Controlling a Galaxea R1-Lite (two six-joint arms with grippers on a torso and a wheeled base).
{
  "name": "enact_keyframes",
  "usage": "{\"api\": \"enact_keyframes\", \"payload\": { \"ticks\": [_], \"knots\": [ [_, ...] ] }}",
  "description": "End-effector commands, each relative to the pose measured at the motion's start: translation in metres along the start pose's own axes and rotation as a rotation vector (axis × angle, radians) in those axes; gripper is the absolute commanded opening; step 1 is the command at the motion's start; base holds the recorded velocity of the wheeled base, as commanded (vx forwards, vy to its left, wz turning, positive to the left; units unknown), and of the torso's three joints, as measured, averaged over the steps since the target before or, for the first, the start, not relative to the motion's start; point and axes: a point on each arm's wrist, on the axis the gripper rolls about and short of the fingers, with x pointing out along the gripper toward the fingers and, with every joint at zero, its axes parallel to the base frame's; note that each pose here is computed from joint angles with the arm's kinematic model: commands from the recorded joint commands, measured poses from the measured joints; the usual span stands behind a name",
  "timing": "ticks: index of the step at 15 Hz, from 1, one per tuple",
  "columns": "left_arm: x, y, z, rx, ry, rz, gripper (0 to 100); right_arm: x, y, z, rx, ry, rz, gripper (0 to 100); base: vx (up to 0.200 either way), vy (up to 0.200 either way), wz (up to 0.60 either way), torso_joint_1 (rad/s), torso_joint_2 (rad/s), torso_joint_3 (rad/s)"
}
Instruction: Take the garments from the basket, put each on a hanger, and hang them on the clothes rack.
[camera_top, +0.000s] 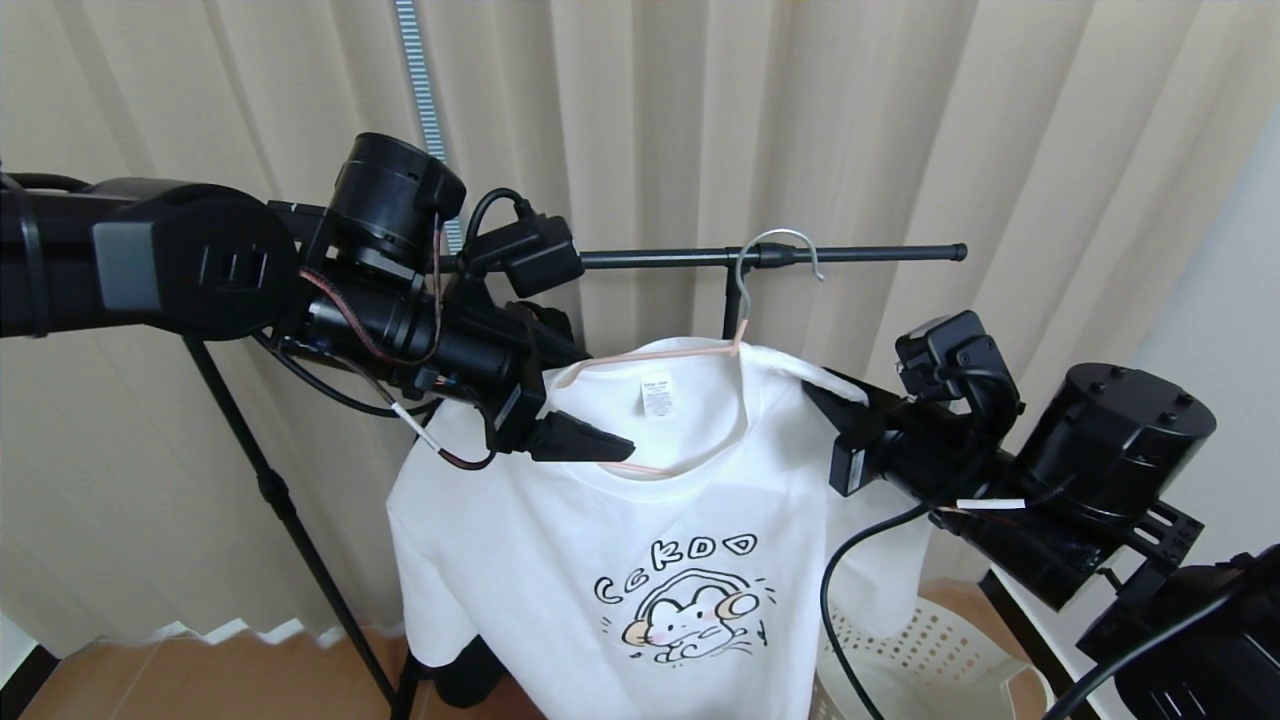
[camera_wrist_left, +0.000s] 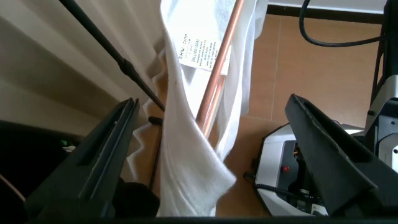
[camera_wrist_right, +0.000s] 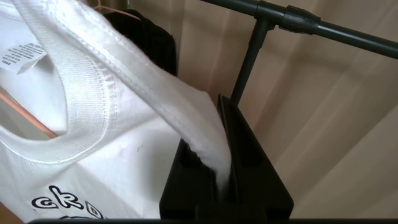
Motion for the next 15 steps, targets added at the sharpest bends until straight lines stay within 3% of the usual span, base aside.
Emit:
{"api": "enact_keyframes", "payload": {
  "ticks": [1, 5, 6, 15],
  "knots": [
    [0.0023, 0.0004, -0.0018, -0.005, 0.005, -0.005, 100, -0.0022, 0.0009, 0.0044, 0.002, -0.016, 0.003, 0, 0.0, 0.0, 0.0, 0.0, 0.0, 0.0],
    [0.004, 0.0009, -0.0032, -0.012, 0.01, -0.007, 100, -0.0056, 0.0033, 0.008, 0.001, -0.026, 0.012, 0, 0.0, 0.0, 0.0, 0.0, 0.0, 0.0],
    [0.0042, 0.0008, -0.0036, -0.013, 0.011, -0.008, 0, -0.0055, 0.0028, 0.0079, 0.001, -0.026, 0.011, 0, 0.0, 0.0, 0.0, 0.0, 0.0, 0.0],
    [-0.0052, -0.0026, -0.0017, -0.006, 0.0, 0.002, 0, -0.006, 0.003, 0.0071, -0.005, -0.022, 0.013, 0, 0.0, 0.0, 0.0, 0.0, 0.0, 0.0]
  ]
}}
